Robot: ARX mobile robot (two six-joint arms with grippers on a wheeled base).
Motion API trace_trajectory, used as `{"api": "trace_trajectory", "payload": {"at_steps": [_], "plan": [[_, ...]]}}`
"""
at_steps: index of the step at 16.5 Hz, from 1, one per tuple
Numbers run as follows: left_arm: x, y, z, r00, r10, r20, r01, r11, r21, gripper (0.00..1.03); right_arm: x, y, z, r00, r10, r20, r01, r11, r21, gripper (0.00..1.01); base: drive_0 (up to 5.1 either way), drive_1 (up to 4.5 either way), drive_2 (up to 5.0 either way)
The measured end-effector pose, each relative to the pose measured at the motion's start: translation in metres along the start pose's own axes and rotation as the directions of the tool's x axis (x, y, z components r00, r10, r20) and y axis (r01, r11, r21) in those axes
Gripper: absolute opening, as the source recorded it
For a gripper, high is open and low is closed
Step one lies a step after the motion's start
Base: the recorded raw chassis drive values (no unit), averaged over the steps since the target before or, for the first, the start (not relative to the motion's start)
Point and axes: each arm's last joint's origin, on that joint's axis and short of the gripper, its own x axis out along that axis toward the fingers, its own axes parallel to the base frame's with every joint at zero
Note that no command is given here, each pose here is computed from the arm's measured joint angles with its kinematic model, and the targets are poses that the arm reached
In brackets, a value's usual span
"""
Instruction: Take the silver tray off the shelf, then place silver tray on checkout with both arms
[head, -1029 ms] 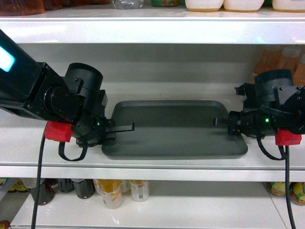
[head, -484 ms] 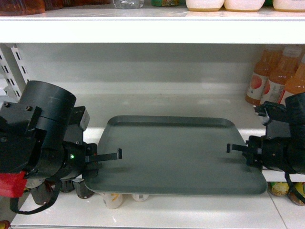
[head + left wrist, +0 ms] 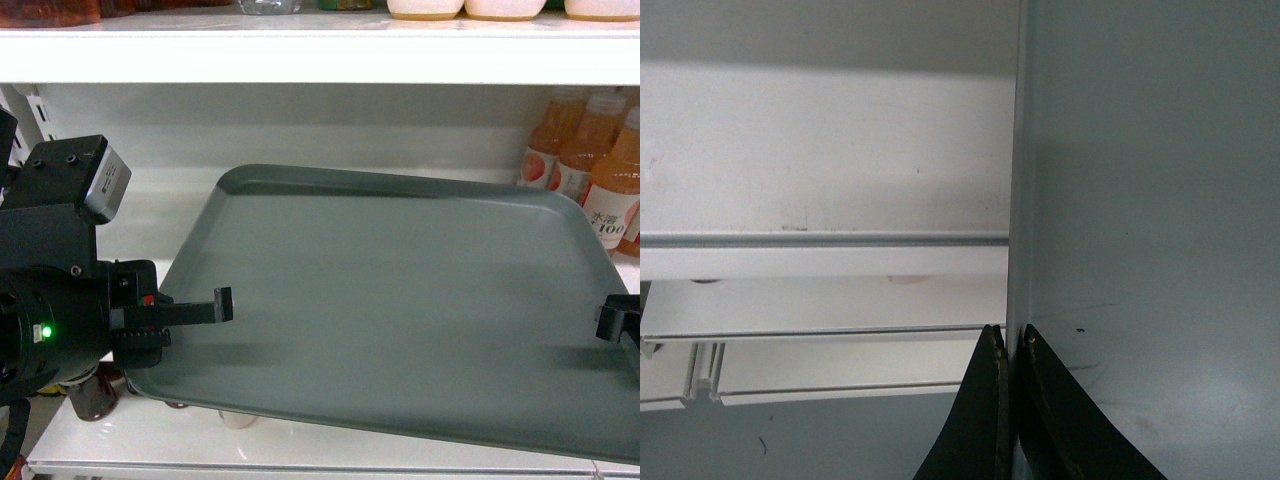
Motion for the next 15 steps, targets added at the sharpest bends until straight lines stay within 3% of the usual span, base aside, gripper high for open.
{"api": "trace_trajectory", "payload": {"at_steps": [15], "plan": [[-0.0001, -0.0002, 0.0004, 1.000, -0.001, 0.004, 0.001, 1.0000, -0.001, 0.02, -0.0002, 0.0001, 0.0003, 1.000, 0.001, 0.004, -0.001, 1.0000, -0.004, 0.03, 0.1, -4.21, 4.5]]}}
